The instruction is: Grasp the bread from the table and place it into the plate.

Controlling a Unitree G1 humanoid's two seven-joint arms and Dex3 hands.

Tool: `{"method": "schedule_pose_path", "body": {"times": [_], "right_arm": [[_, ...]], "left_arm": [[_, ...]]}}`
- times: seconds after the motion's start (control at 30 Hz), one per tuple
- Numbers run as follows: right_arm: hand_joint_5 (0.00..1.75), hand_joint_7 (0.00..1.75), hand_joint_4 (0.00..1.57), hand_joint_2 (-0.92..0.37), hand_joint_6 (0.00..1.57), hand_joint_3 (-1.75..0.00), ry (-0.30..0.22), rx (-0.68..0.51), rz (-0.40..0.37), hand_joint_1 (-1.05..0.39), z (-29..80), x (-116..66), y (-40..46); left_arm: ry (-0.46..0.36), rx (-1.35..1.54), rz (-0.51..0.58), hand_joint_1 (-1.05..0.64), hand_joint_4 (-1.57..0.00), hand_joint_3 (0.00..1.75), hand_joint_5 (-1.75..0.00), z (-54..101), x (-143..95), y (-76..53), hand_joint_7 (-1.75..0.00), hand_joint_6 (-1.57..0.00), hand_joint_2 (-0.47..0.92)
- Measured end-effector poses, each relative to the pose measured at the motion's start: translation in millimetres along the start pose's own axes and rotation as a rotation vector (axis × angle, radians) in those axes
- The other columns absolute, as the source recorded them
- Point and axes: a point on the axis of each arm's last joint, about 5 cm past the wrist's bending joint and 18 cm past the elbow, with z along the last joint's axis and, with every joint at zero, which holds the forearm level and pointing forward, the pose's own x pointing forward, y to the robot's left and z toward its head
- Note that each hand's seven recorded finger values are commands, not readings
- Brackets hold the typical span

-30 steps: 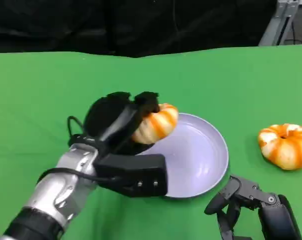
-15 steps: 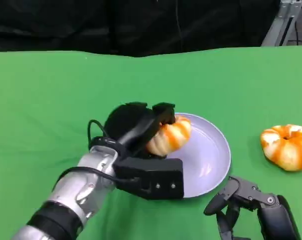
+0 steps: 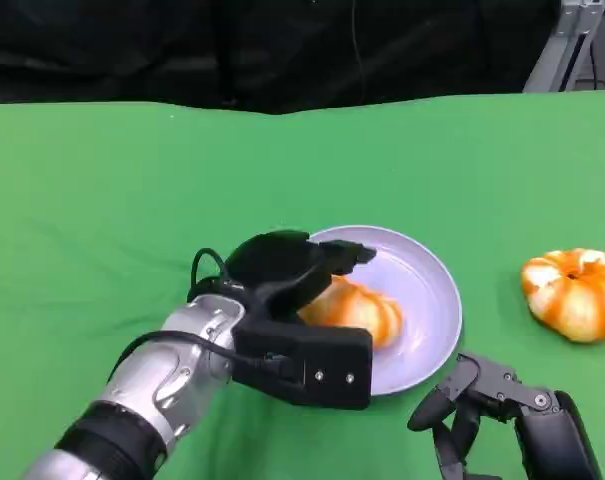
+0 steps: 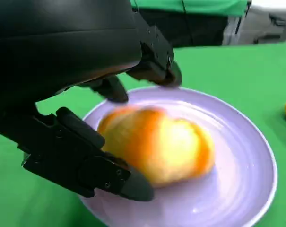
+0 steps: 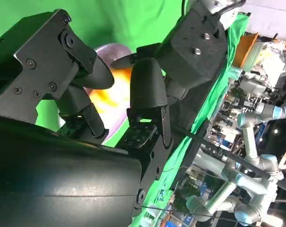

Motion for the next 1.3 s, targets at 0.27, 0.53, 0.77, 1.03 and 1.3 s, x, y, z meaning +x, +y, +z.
{"method": "schedule_pose_path", "body": {"times": [0.27,0.53,0.77,1.03,1.3], "right_arm": [[1.74,1.31,0.91,-0.29,0.84,-1.40,-0.002,0.000,0.000,0.06,-0.2,0.9,-0.1],[1.75,1.32,0.90,-0.29,0.84,-1.40,-0.003,-0.004,0.002,0.06,-0.9,1.8,-0.6],[1.72,1.31,0.90,-0.30,0.84,-1.37,-0.006,-0.008,0.001,0.05,-1.5,2.3,-1.1],[1.72,1.30,0.91,-0.30,0.84,-1.36,-0.011,-0.016,-0.002,0.03,-2.5,2.4,-2.8],[1.72,1.29,0.90,-0.30,0.84,-1.36,0.002,-0.017,-0.004,0.03,-4.6,0.4,-2.8]], "left_arm": [[-0.008,0.020,0.002,-0.94,-0.03,0.28,-0.10,1.3,-2.5,13.5,-0.03,-0.05,0.92],[-0.013,0.027,0.045,-0.93,-0.03,0.28,-0.12,-1.4,-8.6,22.6,-0.03,-0.06,0.92],[-0.049,-0.113,0.142,-0.54,-0.27,0.17,-0.73,-6.5,-29.3,22.3,-0.14,-0.29,0.92],[-0.038,-0.590,0.395,-0.35,-0.47,0.07,-0.82,-24.0,-108.2,16.4,-0.17,-0.51,0.92],[-0.044,-0.800,0.481,-0.13,-0.71,0.17,-1.07,-25.6,-137.4,5.6,-0.39,-0.87,0.92]]}}
